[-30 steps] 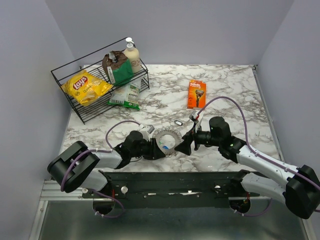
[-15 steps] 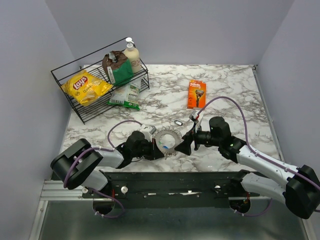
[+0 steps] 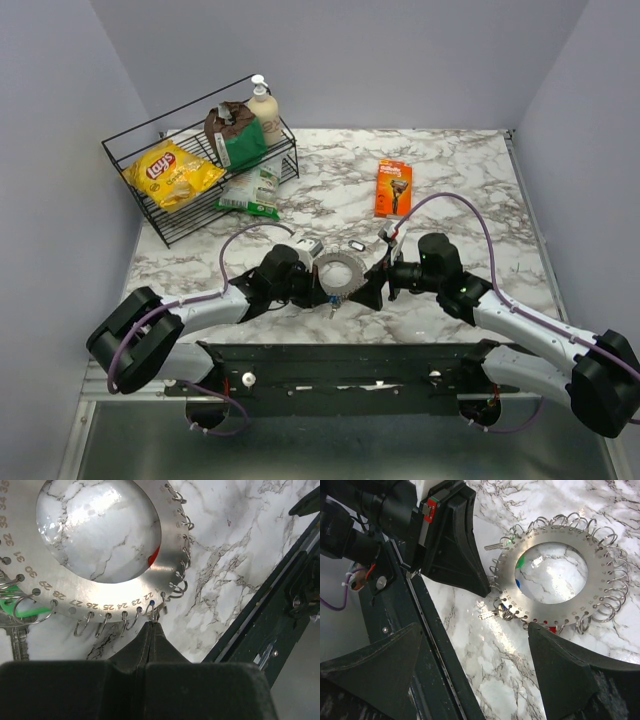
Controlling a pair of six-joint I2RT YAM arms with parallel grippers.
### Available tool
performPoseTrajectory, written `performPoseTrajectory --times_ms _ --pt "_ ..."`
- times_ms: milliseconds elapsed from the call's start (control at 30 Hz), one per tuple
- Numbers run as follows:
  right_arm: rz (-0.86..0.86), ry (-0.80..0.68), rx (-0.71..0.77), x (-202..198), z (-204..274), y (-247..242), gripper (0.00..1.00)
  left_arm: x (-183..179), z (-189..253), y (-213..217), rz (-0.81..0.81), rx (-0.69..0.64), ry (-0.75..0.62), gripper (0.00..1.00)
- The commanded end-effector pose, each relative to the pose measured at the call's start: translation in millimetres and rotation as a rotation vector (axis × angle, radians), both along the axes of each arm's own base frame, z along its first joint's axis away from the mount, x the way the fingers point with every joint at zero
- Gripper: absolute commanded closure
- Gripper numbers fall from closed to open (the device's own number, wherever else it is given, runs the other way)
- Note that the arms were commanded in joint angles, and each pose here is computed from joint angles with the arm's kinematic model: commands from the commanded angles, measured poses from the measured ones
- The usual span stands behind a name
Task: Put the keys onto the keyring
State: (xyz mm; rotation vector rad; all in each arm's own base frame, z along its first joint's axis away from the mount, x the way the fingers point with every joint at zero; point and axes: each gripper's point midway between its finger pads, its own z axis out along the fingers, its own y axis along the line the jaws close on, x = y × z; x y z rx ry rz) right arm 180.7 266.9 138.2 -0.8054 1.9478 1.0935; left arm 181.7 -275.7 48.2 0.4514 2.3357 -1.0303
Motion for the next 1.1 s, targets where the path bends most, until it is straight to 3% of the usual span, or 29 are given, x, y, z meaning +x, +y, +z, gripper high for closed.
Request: performPoseTrajectory --times_ms 0,233,533,867,1067 --pt "0.015 -0.028 0.004 1 10 2 0.05 -2 5 7 -0.081 0.141 0.009 1.0" --pt "0.018 -0.034 0.007 0 11 1 0.05 -7 18 16 -0.175 0.301 0.094 1.0" --pt "0.077 -0.07 0.057 -5 22 8 0.04 -14 45 28 -0.372 0.41 0.048 1.0" --pt "0.323 -0.107 0.201 -32 50 30 0.12 -33 85 25 -0.477 0.28 -0.062 1.0" --pt "0.363 -0.132 0.245 -32 66 39 0.16 -44 101 17 -0.531 0.197 -0.079 1.0"
